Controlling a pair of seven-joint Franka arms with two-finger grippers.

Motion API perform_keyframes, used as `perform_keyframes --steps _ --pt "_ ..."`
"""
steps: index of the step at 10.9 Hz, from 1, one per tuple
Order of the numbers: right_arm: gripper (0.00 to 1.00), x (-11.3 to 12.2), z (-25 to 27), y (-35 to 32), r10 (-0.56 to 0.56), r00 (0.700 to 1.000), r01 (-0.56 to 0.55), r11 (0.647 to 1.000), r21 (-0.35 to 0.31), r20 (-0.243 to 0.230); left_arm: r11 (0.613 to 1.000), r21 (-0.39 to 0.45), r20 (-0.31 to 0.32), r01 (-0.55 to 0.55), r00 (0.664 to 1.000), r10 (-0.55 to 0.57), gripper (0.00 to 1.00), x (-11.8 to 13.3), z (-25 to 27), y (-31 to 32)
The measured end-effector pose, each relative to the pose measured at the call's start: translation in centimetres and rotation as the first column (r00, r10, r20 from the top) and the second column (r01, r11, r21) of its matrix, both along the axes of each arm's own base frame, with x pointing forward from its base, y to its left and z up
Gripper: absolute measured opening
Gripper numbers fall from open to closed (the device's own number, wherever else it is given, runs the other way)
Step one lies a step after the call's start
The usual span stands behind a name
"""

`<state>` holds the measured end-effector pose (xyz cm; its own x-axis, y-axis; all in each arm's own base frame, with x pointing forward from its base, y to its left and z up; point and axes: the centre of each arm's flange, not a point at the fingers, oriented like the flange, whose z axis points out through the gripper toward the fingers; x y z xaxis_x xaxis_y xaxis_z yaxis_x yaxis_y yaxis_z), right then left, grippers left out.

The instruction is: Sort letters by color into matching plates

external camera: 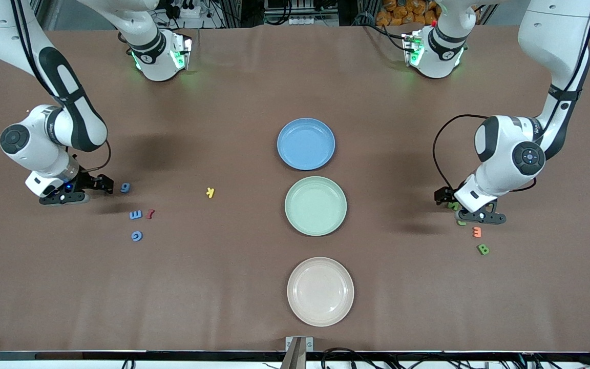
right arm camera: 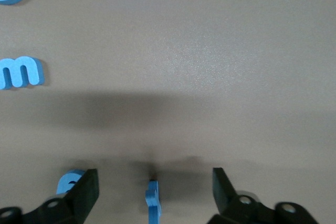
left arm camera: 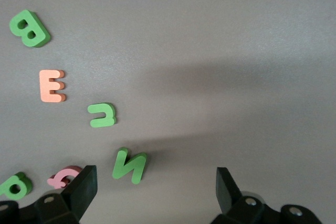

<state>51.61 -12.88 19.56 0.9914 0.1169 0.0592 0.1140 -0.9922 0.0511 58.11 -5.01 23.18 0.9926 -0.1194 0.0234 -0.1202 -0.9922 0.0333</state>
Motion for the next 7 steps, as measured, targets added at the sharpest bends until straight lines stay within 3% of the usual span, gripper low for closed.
perform_keyframes --steps 7 --pt "0.78 -2.3 -2.3 -0.4 0.021 1.000 -0.021 1.000 -0.008 0.006 0.996 -0.003 0.010 0.085 0.996 -0.085 1.00 -0.3 -3.1 2.0"
